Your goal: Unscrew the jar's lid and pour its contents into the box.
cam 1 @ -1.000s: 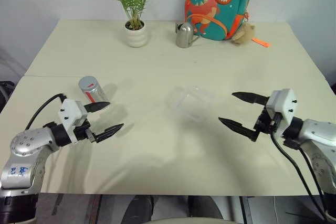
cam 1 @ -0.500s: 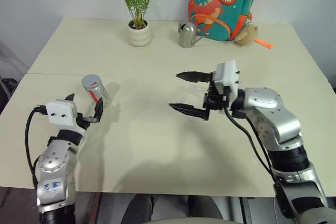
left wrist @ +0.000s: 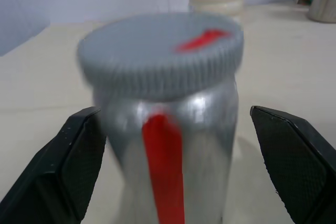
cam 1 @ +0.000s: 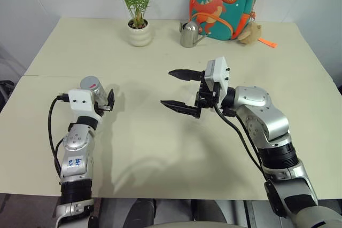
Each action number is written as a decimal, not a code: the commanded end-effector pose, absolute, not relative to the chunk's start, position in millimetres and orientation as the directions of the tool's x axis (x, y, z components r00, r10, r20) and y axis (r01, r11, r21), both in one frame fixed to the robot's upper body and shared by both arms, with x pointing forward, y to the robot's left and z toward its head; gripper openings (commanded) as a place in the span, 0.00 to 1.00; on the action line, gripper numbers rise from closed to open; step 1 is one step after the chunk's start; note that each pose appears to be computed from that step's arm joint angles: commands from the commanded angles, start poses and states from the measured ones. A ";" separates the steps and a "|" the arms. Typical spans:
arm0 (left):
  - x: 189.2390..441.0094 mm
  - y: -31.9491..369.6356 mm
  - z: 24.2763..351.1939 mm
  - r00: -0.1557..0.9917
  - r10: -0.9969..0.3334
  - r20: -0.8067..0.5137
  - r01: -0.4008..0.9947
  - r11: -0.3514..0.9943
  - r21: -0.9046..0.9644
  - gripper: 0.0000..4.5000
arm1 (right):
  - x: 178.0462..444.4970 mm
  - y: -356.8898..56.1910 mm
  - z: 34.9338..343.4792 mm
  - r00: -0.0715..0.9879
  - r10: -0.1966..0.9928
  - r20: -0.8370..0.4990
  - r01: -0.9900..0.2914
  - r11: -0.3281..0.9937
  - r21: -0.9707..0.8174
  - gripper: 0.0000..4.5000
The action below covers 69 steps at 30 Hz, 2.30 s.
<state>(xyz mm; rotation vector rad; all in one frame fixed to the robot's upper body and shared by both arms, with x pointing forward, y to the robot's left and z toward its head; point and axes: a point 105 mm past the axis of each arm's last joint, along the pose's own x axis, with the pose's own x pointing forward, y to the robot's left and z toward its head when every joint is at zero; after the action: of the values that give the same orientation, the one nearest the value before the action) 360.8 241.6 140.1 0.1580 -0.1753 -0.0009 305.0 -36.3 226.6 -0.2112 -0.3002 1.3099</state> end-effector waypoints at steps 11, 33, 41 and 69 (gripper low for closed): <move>364.6 224.7 164.7 0.960 -0.117 0.253 0.077 0.984 0.160 0.43 | 301.1 -47.7 241.3 0.338 0.922 0.190 -0.867 0.384 -0.319 1.00; 342.2 101.3 205.1 0.497 -0.863 0.089 0.846 0.504 0.174 0.43 | 328.4 12.0 258.2 0.451 0.892 0.038 -0.875 0.450 -0.178 1.00; 342.1 104.5 201.6 0.507 -0.857 0.086 0.841 0.514 0.166 0.43 | 322.3 13.3 267.7 0.423 0.902 0.090 -0.886 0.432 -0.167 1.00; 297.8 88.8 240.3 -0.046 -0.998 0.053 0.972 -0.033 0.234 0.43 | 274.1 -15.3 274.3 -0.158 0.976 -0.149 -0.941 -0.194 -0.276 0.56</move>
<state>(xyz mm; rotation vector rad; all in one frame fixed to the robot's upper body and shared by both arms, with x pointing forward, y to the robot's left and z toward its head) 296.9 80.9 223.2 0.1589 -0.1595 -1.6071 282.0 -15.9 280.1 -0.2896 -0.1554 1.6689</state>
